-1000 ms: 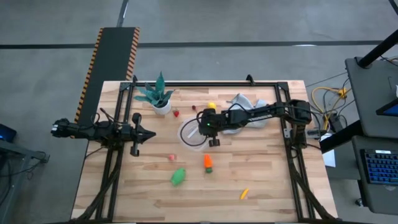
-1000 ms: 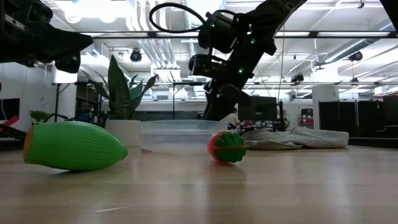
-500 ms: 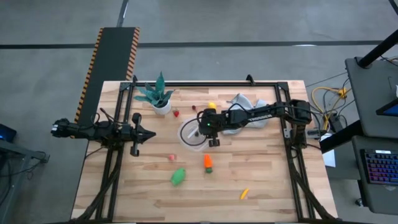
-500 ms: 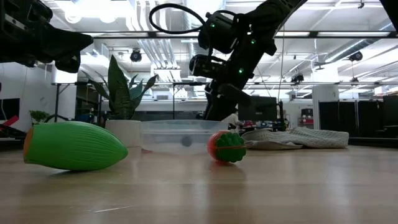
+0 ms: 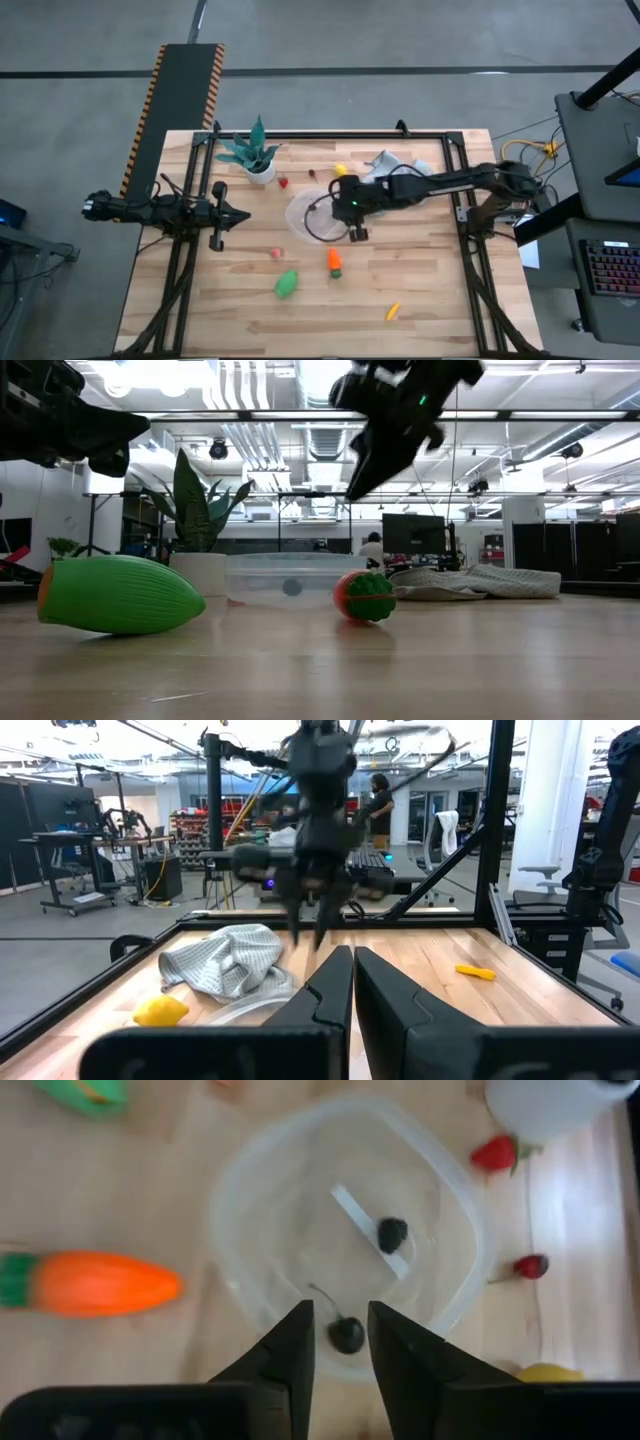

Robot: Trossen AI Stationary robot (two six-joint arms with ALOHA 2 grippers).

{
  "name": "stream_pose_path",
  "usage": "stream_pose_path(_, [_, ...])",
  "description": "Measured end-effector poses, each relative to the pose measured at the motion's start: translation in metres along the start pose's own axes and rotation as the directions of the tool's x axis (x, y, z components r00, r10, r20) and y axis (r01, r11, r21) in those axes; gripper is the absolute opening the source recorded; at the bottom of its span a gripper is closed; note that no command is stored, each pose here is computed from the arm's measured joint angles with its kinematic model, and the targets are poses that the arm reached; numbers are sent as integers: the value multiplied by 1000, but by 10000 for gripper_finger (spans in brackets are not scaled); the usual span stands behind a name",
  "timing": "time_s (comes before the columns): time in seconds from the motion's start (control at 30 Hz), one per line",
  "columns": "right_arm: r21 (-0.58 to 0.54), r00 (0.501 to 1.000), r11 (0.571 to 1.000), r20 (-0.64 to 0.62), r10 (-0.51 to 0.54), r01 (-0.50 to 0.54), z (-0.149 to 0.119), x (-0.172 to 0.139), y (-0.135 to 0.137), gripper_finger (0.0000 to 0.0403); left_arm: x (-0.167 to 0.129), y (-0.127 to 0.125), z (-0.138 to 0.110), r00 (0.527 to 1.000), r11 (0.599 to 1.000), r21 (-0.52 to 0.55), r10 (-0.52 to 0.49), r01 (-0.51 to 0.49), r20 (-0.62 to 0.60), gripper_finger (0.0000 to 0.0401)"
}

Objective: Pick and placing Produce into tupperware
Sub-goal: Put the yellow corn into the transparent bin

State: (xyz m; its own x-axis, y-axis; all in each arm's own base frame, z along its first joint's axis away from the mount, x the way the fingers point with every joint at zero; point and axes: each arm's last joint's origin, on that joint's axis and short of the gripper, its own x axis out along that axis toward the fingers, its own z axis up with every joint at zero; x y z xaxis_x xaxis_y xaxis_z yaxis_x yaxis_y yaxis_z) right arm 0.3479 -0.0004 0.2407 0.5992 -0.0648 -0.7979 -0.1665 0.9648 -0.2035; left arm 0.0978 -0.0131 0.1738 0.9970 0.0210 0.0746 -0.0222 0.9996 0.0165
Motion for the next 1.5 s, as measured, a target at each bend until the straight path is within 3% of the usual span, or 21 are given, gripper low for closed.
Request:
stream_pose_path(0.27, [-98, 989, 994, 133, 71, -58, 7, -65, 41, 71, 0, 0, 0, 1000, 1000, 0, 0, 0, 1, 0])
stream_pose_path(0.5, [-81, 977, 990, 170, 131, -118, -15, -103, 64, 72, 0, 0, 0, 1000, 1000, 0, 0, 0, -1, 0])
stream_pose_path(0.7, [-154, 953, 963, 179, 245, -219, -40, -118, 88, 92, 0, 0, 0, 1000, 1000, 0, 0, 0, 0, 0])
stream_pose_path(0.87, [-206, 924, 930, 174, 342, -305, -51, -128, 114, 135, 0, 0, 0, 1000, 1000, 0, 1, -1, 1, 0])
stream_pose_path(1.0, [-209, 912, 913, 145, 384, -352, -56, -129, 136, 180, 0, 0, 2, 1000, 1000, -4, 6, -6, 20, 0])
stream_pose_path(1.17, [-218, 937, 922, 71, 341, -319, -66, -116, 160, 221, 0, 1, 3, 999, 1000, -7, 26, -26, 30, 0])
stream_pose_path(1.5, [-175, 946, 932, -133, 296, -317, -77, -68, 200, 219, 0, 1, 4, 999, 1000, -3, 27, -26, 41, 0])
